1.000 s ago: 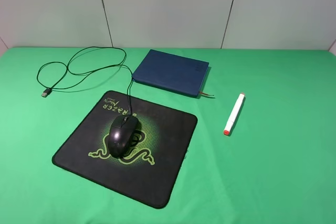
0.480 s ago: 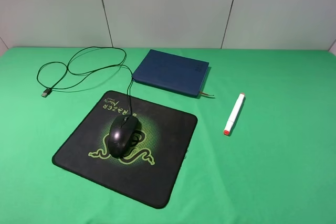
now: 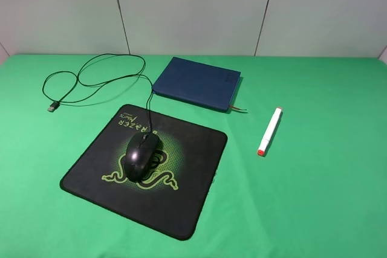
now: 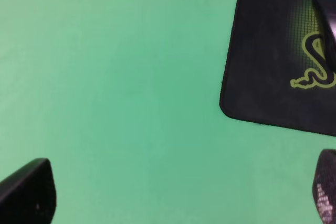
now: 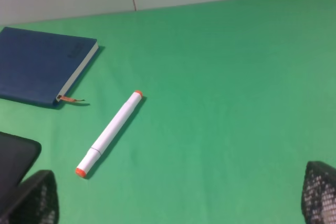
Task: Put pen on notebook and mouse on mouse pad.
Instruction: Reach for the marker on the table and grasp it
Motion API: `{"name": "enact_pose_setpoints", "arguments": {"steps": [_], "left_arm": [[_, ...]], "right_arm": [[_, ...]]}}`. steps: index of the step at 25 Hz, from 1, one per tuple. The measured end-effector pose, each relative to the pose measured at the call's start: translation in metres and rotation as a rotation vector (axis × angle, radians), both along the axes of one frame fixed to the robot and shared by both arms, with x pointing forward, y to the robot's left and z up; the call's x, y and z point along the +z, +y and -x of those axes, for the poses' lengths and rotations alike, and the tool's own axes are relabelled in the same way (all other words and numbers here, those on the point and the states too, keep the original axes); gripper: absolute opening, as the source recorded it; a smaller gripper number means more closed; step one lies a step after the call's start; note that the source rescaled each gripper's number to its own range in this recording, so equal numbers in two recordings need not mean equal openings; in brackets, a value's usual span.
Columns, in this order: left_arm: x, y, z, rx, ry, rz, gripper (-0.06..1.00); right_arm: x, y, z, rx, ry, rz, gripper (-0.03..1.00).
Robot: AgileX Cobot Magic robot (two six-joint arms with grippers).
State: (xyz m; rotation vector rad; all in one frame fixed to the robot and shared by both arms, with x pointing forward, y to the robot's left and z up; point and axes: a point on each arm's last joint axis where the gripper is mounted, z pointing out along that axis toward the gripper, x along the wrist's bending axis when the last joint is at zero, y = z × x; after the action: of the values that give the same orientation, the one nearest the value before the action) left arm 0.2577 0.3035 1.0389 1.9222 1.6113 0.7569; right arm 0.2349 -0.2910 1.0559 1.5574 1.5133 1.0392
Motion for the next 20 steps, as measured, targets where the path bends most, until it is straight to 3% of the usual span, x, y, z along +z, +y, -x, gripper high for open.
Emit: {"name": "enact_pose_setpoints", "arguments": {"steps": [4, 11, 20], "left_arm": [[0.0, -0.001, 0.002, 0.002, -0.017, 0.01, 0.96], [0.001, 0.002, 0.027, 0.002, -0.191, 0.029, 0.96], [0.001, 0.002, 0.028, 0.005, -0.193, 0.027, 0.96]], "right_arm": [[0.0, 0.0, 0.0, 0.0, 0.0, 0.0, 1.0], [0.0, 0.0, 0.0, 0.0, 0.0, 0.0, 1.0], [0.0, 0.0, 0.0, 0.002, 0.0, -0.003, 1.0]]}}
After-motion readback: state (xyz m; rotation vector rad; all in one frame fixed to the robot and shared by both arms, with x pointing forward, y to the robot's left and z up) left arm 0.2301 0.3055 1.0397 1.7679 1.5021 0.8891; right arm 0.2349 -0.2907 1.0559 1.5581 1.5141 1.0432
